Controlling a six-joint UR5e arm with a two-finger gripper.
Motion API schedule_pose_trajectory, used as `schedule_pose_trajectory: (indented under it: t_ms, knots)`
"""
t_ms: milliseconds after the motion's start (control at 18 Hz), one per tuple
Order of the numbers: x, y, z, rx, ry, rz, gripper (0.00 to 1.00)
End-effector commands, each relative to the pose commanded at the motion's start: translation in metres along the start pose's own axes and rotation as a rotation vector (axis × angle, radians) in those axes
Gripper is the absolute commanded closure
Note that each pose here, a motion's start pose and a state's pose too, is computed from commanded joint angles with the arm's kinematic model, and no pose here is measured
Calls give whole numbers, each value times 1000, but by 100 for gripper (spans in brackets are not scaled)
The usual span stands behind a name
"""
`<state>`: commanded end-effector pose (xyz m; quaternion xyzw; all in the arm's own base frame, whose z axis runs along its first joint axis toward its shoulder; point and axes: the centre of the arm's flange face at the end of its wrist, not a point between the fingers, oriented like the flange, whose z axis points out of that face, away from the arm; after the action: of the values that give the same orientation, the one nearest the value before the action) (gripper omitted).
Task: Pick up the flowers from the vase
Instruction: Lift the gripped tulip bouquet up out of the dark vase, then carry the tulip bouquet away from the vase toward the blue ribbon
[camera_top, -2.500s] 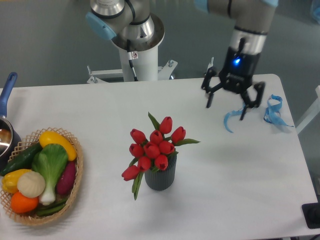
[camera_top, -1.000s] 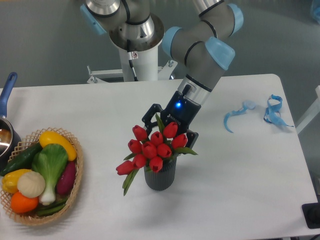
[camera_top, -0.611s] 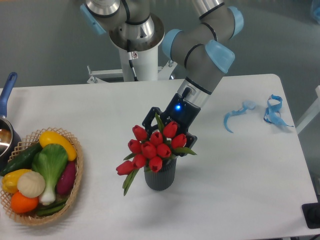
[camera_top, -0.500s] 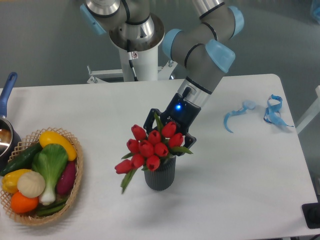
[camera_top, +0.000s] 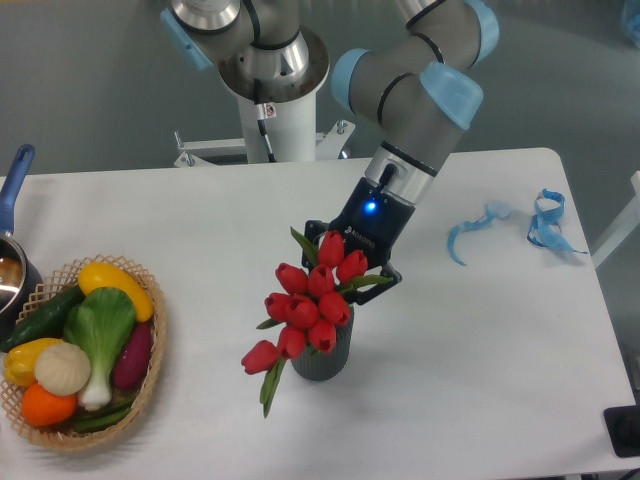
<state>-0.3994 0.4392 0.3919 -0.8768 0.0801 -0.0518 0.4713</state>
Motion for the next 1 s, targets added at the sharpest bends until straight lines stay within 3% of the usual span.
schedule_pose_trajectory:
  t_ms: [500,1000]
  knots:
    - [12,-36,-49,112,-28,-95,60]
    - [-8,-85,-97,228,-44,-198,60]
